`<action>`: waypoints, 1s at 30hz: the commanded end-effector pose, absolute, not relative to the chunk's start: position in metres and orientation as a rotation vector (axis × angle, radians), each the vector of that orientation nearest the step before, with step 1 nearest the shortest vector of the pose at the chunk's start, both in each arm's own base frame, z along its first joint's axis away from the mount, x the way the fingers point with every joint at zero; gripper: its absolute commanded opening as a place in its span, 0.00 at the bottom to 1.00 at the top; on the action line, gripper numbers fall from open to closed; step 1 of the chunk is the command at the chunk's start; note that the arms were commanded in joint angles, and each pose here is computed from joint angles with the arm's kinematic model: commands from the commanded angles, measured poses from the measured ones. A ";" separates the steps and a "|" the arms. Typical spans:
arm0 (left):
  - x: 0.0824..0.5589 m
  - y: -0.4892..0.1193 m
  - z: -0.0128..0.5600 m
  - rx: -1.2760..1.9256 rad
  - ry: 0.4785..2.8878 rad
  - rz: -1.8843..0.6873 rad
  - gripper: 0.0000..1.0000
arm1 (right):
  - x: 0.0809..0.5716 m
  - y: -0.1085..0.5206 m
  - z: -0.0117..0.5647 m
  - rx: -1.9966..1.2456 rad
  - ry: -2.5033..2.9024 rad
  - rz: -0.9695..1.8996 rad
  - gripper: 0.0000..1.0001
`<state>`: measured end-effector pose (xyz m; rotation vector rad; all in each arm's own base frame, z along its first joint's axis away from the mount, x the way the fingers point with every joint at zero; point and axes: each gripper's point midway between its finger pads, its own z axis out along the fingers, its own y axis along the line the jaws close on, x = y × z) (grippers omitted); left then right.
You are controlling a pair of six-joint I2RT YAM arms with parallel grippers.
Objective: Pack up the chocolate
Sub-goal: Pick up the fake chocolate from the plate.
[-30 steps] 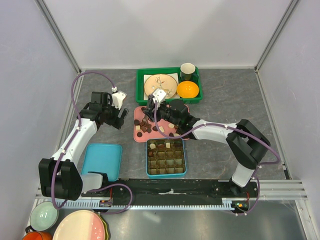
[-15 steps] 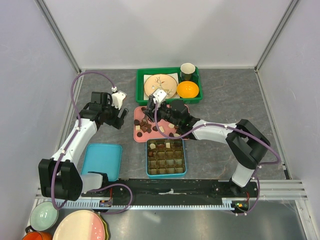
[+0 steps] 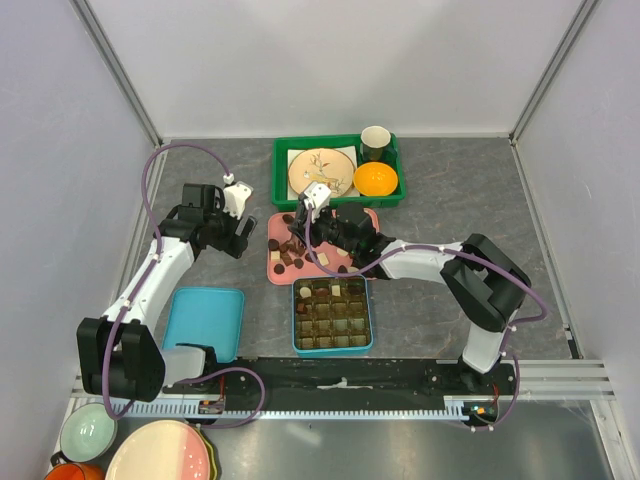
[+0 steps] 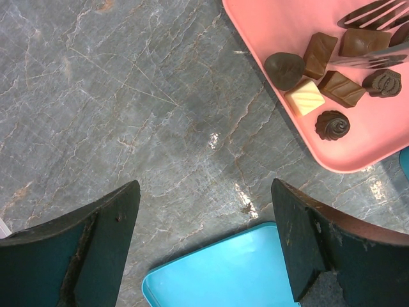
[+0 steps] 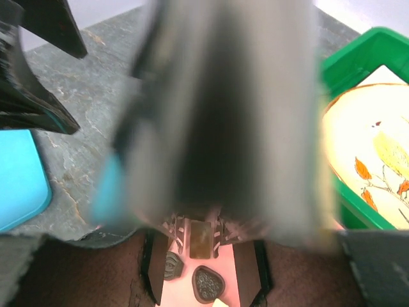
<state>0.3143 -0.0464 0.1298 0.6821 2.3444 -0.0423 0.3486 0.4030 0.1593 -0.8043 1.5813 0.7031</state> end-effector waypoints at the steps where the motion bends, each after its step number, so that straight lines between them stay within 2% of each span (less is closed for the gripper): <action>1: 0.318 -0.043 0.142 0.708 2.295 -0.013 0.90 | 0.354 0.401 0.155 -0.790 1.570 0.691 0.46; 8: 0.318 -0.043 0.143 0.709 2.293 -0.010 0.90 | 0.360 0.390 0.138 -0.775 1.614 0.652 0.45; 16: 0.317 -0.044 0.141 0.710 2.300 -0.023 0.90 | 0.360 0.374 0.154 -0.752 1.607 0.637 0.36; 22: 0.316 -0.044 0.139 0.708 2.305 -0.025 0.90 | 0.353 0.365 0.206 -0.715 1.520 0.646 0.29; 25: 0.316 -0.044 0.138 0.710 2.306 -0.025 0.90 | 0.337 0.353 0.243 -0.708 1.466 0.668 0.26; 30: 0.317 -0.045 0.138 0.707 2.308 -0.035 0.90 | 0.300 0.342 0.262 -0.785 1.452 0.723 0.25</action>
